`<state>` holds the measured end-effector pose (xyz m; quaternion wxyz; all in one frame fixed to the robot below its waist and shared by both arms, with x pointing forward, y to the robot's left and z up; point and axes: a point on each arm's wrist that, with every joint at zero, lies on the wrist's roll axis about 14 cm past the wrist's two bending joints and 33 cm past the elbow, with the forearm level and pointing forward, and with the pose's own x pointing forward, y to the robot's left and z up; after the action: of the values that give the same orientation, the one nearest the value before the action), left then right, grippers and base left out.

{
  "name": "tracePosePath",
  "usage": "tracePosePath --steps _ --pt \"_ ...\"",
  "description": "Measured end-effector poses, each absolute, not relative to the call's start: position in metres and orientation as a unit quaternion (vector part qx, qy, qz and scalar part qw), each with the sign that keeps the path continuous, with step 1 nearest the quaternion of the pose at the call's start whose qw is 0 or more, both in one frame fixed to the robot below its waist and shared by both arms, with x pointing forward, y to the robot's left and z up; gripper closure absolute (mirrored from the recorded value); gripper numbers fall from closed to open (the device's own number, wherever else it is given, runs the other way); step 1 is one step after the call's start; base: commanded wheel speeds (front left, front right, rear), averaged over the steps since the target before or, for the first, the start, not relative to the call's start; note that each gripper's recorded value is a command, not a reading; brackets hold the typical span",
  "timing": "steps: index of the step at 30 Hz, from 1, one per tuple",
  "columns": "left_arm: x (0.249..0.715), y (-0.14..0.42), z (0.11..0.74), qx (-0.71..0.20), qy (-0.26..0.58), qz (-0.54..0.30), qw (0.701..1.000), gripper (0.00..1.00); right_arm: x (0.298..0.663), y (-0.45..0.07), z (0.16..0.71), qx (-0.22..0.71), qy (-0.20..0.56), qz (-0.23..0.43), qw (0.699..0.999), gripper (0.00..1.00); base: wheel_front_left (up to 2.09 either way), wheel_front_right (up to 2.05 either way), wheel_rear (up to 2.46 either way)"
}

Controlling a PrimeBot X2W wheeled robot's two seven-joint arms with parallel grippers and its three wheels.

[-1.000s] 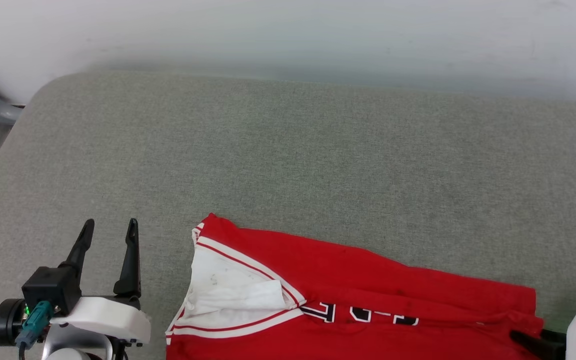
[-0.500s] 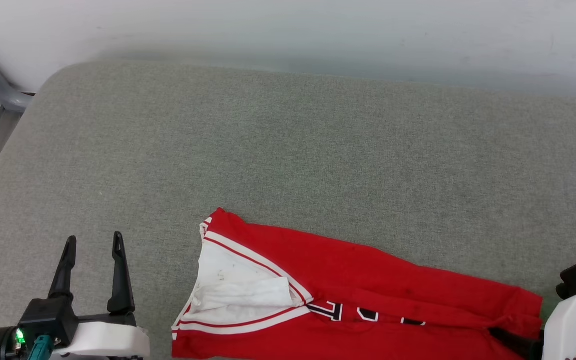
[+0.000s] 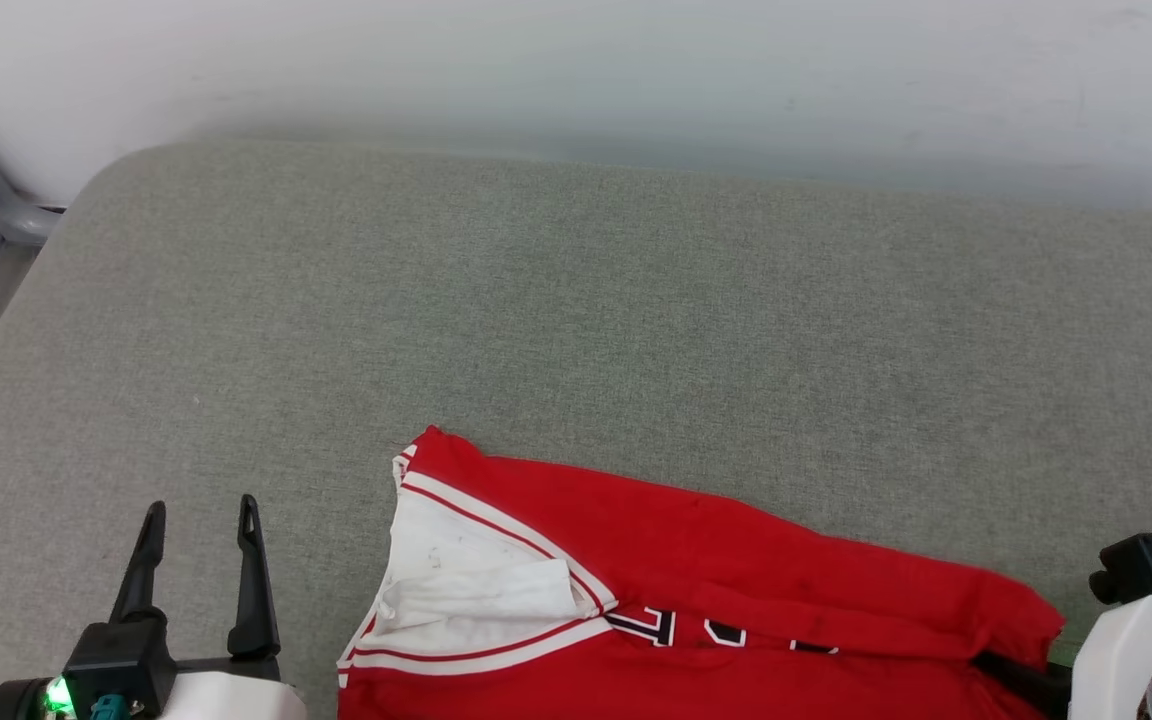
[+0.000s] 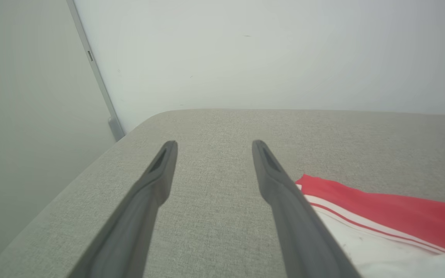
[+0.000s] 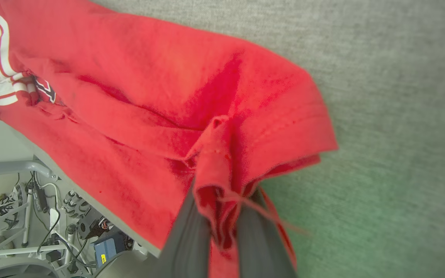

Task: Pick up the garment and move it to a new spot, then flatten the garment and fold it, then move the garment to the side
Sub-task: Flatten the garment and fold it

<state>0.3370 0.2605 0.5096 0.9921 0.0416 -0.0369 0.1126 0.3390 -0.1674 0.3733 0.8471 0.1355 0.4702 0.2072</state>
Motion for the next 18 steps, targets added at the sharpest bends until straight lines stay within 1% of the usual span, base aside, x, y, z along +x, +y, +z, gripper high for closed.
tracePosePath --steps 6,11,18 --pt "0.336 0.253 0.51 0.046 -0.039 0.099 0.993 0.0 0.35 -0.197 0.389 0.13 0.438 0.178 0.871 1.0 0.0 0.0 0.0" --pt "0.335 0.249 0.511 0.048 -0.041 0.093 0.994 0.0 0.359 -0.236 0.399 0.124 0.421 0.132 0.889 1.0 0.0 0.0 0.0" --pt "0.333 0.244 0.508 0.049 -0.036 0.085 0.995 0.0 0.356 -0.3 0.396 0.094 0.433 0.049 0.895 1.0 0.0 0.0 0.0"
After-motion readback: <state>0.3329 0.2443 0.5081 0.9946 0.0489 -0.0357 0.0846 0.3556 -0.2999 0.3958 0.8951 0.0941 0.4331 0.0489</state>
